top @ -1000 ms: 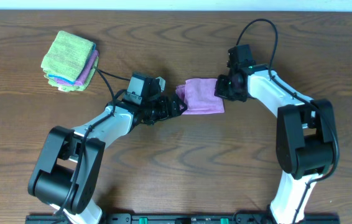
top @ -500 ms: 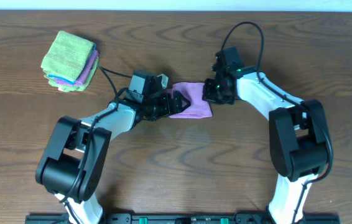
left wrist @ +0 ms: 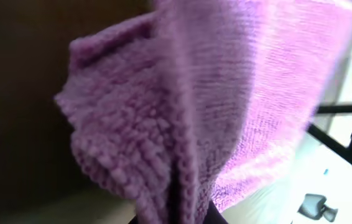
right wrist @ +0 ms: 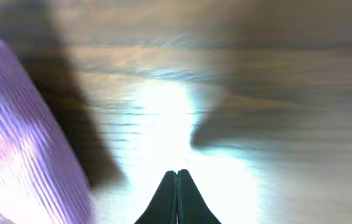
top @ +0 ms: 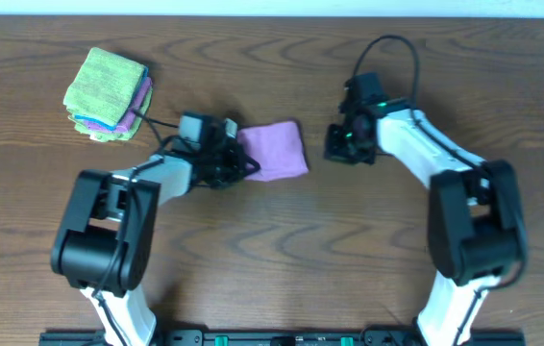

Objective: Fold the cloth
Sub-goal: 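Carry the pink square with the left gripper onto the towel stack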

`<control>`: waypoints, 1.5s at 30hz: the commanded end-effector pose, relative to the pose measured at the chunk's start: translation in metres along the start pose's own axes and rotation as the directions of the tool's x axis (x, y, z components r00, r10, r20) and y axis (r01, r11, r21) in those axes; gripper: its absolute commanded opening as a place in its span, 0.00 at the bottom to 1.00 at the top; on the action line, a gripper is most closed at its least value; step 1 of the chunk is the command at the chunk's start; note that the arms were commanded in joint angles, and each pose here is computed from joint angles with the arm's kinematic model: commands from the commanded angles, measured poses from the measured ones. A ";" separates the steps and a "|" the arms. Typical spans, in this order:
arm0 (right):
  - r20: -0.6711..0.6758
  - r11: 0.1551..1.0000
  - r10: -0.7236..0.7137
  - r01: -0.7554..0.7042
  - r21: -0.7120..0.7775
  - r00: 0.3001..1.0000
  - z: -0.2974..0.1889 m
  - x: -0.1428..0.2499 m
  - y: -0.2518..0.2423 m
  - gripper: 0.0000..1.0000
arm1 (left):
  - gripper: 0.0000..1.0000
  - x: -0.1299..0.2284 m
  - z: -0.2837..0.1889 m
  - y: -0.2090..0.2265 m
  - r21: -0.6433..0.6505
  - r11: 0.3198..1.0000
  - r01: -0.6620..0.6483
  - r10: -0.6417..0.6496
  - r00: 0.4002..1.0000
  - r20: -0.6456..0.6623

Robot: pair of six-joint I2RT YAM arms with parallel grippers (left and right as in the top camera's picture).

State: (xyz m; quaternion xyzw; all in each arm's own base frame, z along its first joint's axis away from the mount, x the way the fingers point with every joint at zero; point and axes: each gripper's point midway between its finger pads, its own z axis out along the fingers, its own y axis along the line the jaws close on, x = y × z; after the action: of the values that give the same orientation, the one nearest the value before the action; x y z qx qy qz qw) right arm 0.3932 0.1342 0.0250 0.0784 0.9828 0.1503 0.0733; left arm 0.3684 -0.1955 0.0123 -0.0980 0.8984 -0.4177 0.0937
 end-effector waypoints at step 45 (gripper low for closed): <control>0.234 0.998 -0.066 0.066 0.006 0.970 -0.149 -0.008 -0.008 0.01 | 0.06 -0.204 -0.275 0.051 0.064 0.994 0.091 -0.105 0.589 0.802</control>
State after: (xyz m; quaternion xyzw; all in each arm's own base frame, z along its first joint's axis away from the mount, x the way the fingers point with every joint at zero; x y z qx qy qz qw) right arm 0.3753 0.0808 0.1541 0.0758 0.9711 0.1356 0.1814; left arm 0.4889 0.0841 0.1762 -0.3206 0.7424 -0.3569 0.4676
